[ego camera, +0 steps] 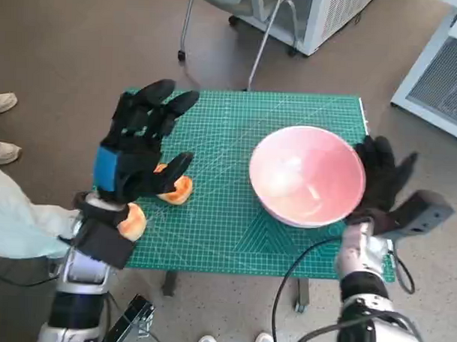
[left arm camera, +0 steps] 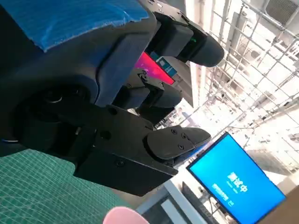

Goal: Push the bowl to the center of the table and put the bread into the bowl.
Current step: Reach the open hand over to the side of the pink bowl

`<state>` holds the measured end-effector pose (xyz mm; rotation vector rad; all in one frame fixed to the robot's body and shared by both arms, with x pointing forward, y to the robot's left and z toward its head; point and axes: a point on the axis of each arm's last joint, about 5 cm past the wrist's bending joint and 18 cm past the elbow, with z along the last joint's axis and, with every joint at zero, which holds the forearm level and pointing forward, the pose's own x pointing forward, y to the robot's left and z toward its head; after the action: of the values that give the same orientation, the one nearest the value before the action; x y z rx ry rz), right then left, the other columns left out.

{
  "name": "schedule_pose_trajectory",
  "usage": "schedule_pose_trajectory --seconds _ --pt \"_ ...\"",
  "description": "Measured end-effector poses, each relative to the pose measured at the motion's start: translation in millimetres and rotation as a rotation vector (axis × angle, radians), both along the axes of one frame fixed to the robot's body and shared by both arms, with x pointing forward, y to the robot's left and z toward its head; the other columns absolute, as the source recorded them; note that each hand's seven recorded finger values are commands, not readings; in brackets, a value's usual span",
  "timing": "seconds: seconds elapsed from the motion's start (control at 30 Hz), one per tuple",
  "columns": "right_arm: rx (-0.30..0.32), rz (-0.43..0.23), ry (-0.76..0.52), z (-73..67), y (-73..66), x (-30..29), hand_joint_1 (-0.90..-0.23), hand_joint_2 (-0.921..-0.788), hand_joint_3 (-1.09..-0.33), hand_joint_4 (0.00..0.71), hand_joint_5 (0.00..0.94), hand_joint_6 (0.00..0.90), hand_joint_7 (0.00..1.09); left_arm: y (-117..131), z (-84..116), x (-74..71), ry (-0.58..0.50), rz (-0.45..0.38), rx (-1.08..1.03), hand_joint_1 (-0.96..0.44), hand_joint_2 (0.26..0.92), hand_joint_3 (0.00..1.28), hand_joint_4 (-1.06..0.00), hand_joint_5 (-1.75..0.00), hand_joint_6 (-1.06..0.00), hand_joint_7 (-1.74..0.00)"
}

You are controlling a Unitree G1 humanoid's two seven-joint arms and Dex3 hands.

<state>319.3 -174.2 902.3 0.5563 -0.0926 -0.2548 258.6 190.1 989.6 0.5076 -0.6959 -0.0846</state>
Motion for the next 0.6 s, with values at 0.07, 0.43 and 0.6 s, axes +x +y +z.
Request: schedule_pose_trajectory --seconds 0.07,0.43,0.6 --pt "0.015 0.011 -0.003 2.2 4.7 2.0 -0.531 -0.921 -0.816 0.275 0.004 0.117 0.54 0.6 -0.2 -1.4 0.003 0.005 0.002 -0.12 0.697 0.66 -0.15 -0.68 -0.15 -0.79" --pt "0.049 0.071 -0.029 19.9 29.5 14.1 -0.526 -0.921 -0.829 0.253 0.002 0.063 0.62 4.4 1.1 -11.6 0.013 0.039 0.005 -0.12 0.664 0.73 -0.11 -0.72 -0.12 -0.86" --pt "0.044 0.093 -0.016 23.5 36.7 16.4 -0.537 -0.921 -0.834 0.265 0.008 0.073 0.63 6.1 0.8 -14.9 0.022 0.054 0.003 -0.12 0.661 0.74 -0.11 -0.73 -0.11 -0.87"
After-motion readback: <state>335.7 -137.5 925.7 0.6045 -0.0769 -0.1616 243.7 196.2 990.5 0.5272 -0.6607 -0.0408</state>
